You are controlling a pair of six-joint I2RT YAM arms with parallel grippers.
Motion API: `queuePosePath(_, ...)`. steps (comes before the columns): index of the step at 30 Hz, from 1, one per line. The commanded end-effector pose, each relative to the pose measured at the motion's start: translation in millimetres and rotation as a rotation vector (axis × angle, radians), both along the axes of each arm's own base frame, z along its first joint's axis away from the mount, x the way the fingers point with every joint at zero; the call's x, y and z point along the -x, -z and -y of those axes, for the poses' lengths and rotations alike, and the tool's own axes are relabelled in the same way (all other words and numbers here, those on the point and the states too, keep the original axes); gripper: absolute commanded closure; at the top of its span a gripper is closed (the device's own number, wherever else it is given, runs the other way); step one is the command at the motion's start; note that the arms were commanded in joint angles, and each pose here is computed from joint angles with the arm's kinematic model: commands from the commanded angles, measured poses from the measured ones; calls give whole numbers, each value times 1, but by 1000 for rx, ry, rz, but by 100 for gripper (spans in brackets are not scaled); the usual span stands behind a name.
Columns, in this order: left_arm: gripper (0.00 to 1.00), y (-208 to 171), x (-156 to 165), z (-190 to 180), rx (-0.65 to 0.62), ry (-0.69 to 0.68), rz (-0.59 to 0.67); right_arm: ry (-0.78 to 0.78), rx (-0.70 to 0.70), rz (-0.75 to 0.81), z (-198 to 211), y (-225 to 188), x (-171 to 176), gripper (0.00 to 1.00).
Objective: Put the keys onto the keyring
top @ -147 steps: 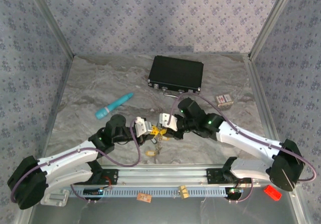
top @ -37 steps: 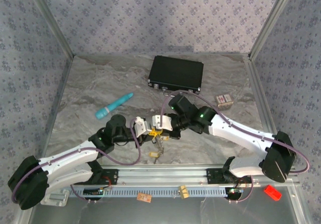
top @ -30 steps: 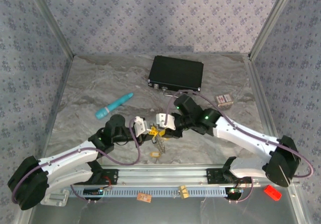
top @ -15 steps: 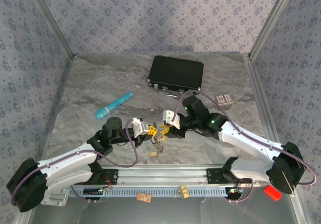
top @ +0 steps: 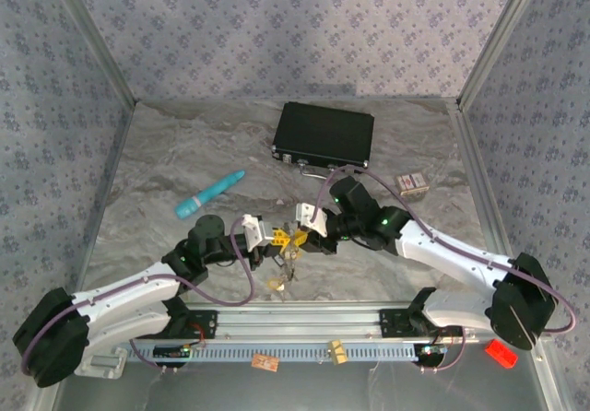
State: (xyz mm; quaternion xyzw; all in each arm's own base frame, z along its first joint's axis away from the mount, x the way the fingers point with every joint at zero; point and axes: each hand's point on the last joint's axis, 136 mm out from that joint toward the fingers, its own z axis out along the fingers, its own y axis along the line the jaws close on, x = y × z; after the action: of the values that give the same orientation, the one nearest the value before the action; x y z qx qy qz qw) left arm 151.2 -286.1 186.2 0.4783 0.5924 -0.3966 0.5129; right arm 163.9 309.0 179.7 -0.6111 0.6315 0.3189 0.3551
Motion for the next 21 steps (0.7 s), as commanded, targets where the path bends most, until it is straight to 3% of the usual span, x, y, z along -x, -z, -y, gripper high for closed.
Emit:
queuePosePath(1, 100, -26, 1, 4, 82, 18, 60, 6, -50, 40, 2, -13, 3, 74)
queuePosePath(13, 100, -25, 1, 5, 86, 23, 55, -10, -77, 39, -5, -17, 4, 77)
queuePosePath(16, 100, -26, 0, 5, 90, 22, 54, -7, -94, 45, -9, -21, 1, 83)
queuePosePath(19, 100, -25, -2, 6, 86, 14, 45, -4, -96, 50, -12, -22, -1, 99)
queuePosePath(21, 86, -22, -6, 5, 73, -9, 33, 5, -78, 61, -10, -21, -3, 100)
